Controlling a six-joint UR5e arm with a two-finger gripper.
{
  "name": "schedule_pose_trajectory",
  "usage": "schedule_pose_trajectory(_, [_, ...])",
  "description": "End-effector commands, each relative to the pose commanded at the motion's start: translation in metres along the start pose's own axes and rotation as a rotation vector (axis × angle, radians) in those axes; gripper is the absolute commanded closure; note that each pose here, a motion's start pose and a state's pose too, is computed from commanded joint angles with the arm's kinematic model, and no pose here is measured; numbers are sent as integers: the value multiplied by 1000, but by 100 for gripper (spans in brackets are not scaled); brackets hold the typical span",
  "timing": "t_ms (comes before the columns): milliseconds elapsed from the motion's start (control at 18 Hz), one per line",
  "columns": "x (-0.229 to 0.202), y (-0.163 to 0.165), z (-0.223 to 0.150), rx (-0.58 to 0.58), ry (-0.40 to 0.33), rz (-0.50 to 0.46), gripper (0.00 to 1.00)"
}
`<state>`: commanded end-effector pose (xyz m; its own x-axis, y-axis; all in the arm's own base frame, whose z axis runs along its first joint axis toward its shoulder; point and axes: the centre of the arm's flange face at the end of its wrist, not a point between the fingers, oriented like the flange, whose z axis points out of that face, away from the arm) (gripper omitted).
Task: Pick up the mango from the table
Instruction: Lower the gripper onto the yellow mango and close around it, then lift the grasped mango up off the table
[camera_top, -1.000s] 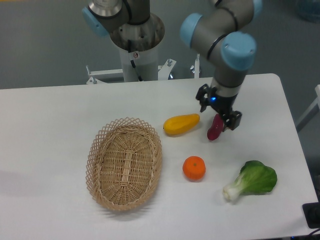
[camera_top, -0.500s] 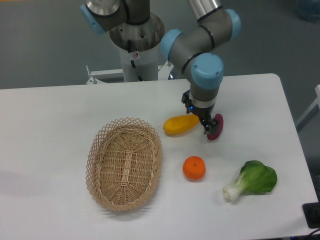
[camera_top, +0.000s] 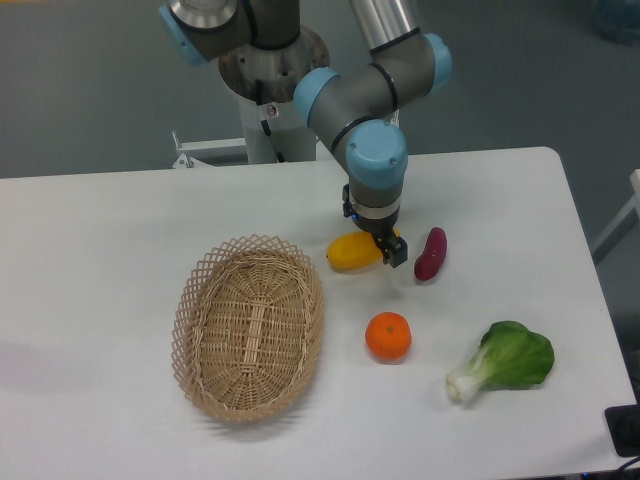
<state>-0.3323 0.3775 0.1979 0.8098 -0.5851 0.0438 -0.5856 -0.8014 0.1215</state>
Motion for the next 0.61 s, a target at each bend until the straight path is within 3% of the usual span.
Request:
schedule_pose_trajectory(167, [-1,-1,-2,1,-6,-1,1])
schedule_pose_trajectory(222, [-1,-1,-1,1,-14,-5,14])
schedule_pose_trajectory(333, [-3,0,-4,1,-21,-29,49])
schedule_pose_trajectory(611, [-7,0,-10,3,-35,-30,64])
